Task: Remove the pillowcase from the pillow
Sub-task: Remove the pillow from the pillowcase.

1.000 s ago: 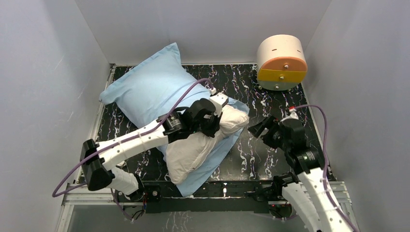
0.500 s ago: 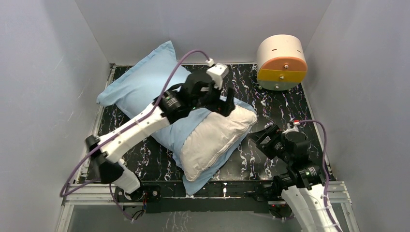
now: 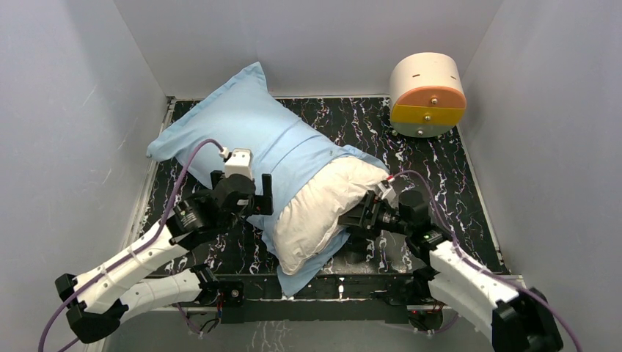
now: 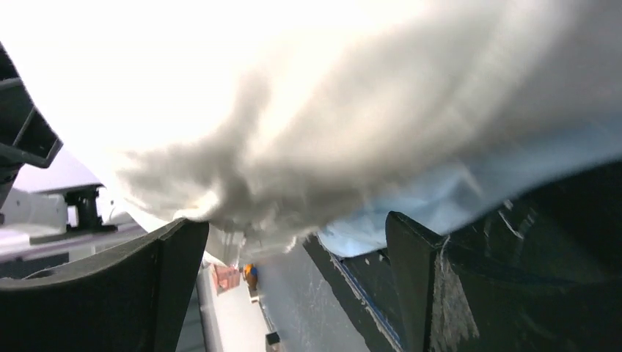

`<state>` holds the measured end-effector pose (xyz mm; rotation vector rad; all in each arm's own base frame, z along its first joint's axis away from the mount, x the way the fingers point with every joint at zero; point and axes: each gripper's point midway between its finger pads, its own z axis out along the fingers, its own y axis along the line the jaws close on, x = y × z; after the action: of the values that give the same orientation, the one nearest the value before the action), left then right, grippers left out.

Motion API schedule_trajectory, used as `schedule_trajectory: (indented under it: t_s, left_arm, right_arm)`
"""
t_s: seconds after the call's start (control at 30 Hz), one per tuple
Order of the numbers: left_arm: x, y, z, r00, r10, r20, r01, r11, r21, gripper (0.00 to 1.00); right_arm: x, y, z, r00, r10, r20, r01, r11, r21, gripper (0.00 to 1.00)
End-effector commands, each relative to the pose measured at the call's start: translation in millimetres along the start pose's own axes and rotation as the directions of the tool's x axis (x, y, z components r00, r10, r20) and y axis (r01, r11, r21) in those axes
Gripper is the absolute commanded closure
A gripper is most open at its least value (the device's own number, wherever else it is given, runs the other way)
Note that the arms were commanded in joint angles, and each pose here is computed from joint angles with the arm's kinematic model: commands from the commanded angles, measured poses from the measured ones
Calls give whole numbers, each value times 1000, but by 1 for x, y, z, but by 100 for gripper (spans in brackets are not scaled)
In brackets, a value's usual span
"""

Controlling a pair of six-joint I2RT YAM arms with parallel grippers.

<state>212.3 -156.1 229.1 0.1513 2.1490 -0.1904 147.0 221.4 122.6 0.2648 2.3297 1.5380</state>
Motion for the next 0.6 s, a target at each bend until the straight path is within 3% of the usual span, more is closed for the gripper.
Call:
schedule_trajectory:
  t_s: [0.0, 0.1, 0.3, 0.43, 0.47, 0.5, 0.53, 0.57]
  left_arm:
    - [-3, 18, -11, 991, -123, 62, 126, 991, -48, 2]
    - [13, 23, -9, 992, -122, 0, 122, 988, -90, 2]
    - [42, 15, -2, 982, -170, -88, 164, 984, -68, 2]
    - [52, 11, 0, 974, -200, -103, 197, 980, -43, 2]
    - [53, 8, 0, 974, -201, -105, 200, 980, -22, 2]
    - [54, 3, 1, 975, -194, -107, 196, 981, 10, 2]
    - [55, -2, 2, 978, -179, -110, 185, 982, 46, 2]
    - [56, -8, 3, 978, -174, -116, 183, 980, 74, 2]
  right_arm:
    - [-11, 55, 28, 984, -174, 34, 177, 963, -204, 1]
    - [-18, 45, 51, 984, -170, 58, 176, 977, -117, 5]
    - [-66, 18, 48, 947, -112, 301, 87, 992, 95, 74]
    - [-106, -4, 10, 862, -237, 448, 52, 920, 387, 94]
    - [-115, -16, -8, 832, -267, 487, -1, 876, 483, 95]
    - [-123, -25, -27, 799, -289, 528, -72, 825, 561, 90]
    - [-130, -30, -44, 766, -311, 563, -128, 784, 607, 77]
    - [-134, -30, -56, 748, -339, 570, -145, 755, 639, 56]
